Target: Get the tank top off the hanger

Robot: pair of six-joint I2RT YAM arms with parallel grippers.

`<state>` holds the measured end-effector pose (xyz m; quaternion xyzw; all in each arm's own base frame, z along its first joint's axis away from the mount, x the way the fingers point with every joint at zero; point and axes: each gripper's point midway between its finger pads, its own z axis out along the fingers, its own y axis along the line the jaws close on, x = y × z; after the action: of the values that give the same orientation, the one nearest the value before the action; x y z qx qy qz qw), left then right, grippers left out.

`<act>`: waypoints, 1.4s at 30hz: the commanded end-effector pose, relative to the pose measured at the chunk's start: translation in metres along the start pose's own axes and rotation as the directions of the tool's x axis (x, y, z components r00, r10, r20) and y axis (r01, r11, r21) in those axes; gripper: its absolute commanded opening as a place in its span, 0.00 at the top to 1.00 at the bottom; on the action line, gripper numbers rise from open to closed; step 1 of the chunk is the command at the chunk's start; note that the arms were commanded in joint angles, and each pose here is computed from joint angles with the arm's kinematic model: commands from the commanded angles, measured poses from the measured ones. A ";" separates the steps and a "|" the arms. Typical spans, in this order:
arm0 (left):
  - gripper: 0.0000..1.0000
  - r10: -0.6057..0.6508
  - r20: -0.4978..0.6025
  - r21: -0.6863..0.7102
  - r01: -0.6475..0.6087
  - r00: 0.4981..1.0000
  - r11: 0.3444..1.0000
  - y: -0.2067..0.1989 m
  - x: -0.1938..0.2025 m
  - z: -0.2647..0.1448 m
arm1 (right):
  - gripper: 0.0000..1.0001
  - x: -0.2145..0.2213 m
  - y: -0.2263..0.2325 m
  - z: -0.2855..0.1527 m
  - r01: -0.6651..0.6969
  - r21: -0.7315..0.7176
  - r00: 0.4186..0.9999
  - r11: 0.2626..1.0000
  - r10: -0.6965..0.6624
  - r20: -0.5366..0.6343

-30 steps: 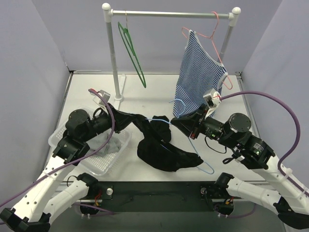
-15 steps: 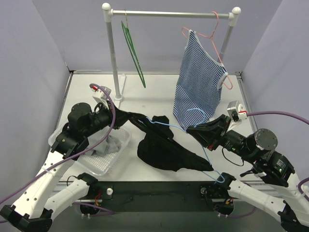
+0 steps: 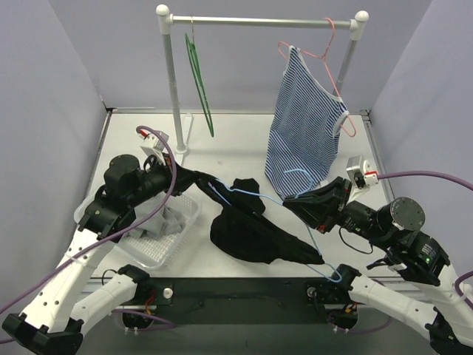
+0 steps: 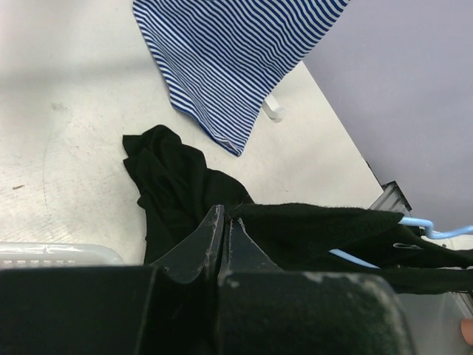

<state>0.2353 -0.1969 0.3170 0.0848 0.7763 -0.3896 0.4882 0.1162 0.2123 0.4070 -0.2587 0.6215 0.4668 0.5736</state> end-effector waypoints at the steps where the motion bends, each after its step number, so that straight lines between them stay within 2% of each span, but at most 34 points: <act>1: 1.00 0.006 0.037 -0.036 -0.005 0.999 0.999 0.004 -0.018 -0.003 | 1.00 -0.029 0.021 -0.005 0.016 -0.093 0.994 0.996 -0.006 0.105; 8: 1.00 -0.013 0.019 -0.016 0.013 1.000 1.000 0.003 -0.014 -0.001 | 1.00 -0.029 0.024 -0.005 0.028 -0.115 0.992 0.993 -0.013 0.129; 12: 1.00 -0.021 0.029 0.027 0.020 0.999 0.999 -0.003 -0.012 -0.002 | 1.00 -0.050 0.018 0.006 0.034 -0.088 0.968 0.996 -0.011 0.249; 17: 1.00 -0.040 0.032 0.089 0.037 0.999 0.995 -0.008 0.004 -0.008 | 1.00 -0.068 -0.026 0.034 0.007 0.084 0.898 0.996 -0.043 0.438; 19: 1.00 -0.053 0.034 0.103 0.049 0.998 0.993 -0.009 0.009 -0.010 | 1.00 -0.069 -0.040 0.047 0.018 0.146 0.887 0.989 -0.083 0.455; 20: 1.00 -0.054 0.029 0.102 0.051 0.998 0.993 -0.008 0.013 -0.011 | 1.00 -0.083 -0.039 0.046 0.026 0.143 0.854 0.989 -0.096 0.511; 22: 1.00 -0.056 0.019 0.103 0.054 0.998 0.993 -0.007 0.016 -0.012 | 1.00 -0.084 -0.044 0.057 0.036 0.153 0.834 0.988 -0.114 0.539; 23: 1.00 -0.058 0.011 0.105 0.056 0.998 0.993 -0.007 0.018 -0.012 | 1.00 -0.099 -0.039 0.053 0.042 0.137 0.791 0.990 -0.117 0.601; 25: 1.00 -0.058 0.002 0.120 0.057 0.998 0.991 -0.010 0.019 -0.012 | 1.00 -0.103 -0.039 0.057 0.043 0.130 0.767 0.991 -0.116 0.631; 26: 1.00 -0.060 0.003 0.126 0.059 0.998 0.990 -0.011 0.020 -0.012 | 1.00 -0.114 -0.034 0.052 0.054 0.115 0.729 0.992 -0.118 0.675; 30: 1.00 -0.063 0.007 0.150 0.061 0.998 0.987 -0.014 0.021 -0.013 | 1.00 -0.127 -0.029 0.046 0.074 0.103 0.666 0.992 -0.126 0.735; 31: 1.00 -0.061 0.009 0.155 0.059 0.998 0.986 -0.014 0.021 -0.012 | 1.00 -0.132 -0.026 0.038 0.079 0.091 0.622 0.993 -0.120 0.774; 35: 1.00 -0.059 -0.004 0.170 0.059 0.998 0.984 -0.015 0.025 -0.011 | 1.00 -0.142 -0.026 0.014 0.067 0.092 0.513 0.993 -0.114 0.851; 39: 1.00 -0.048 0.008 0.191 0.046 0.999 0.981 -0.018 0.023 -0.011 | 1.00 -0.139 -0.031 0.011 0.064 0.116 0.491 0.991 -0.133 0.861; 40: 1.00 -0.046 0.008 0.193 0.043 0.999 0.980 -0.019 0.023 -0.011 | 1.00 -0.143 -0.030 0.005 0.061 0.114 0.455 0.992 -0.130 0.881; 42: 1.00 -0.041 0.005 0.201 0.039 0.999 0.979 -0.020 0.023 -0.010 | 1.00 -0.137 -0.035 0.006 0.054 0.118 0.431 0.992 -0.130 0.893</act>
<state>0.2070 -0.2050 0.2891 0.0956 0.7625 -0.4567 0.4482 0.2112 0.2252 0.4724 -0.0633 0.3888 0.4524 0.8001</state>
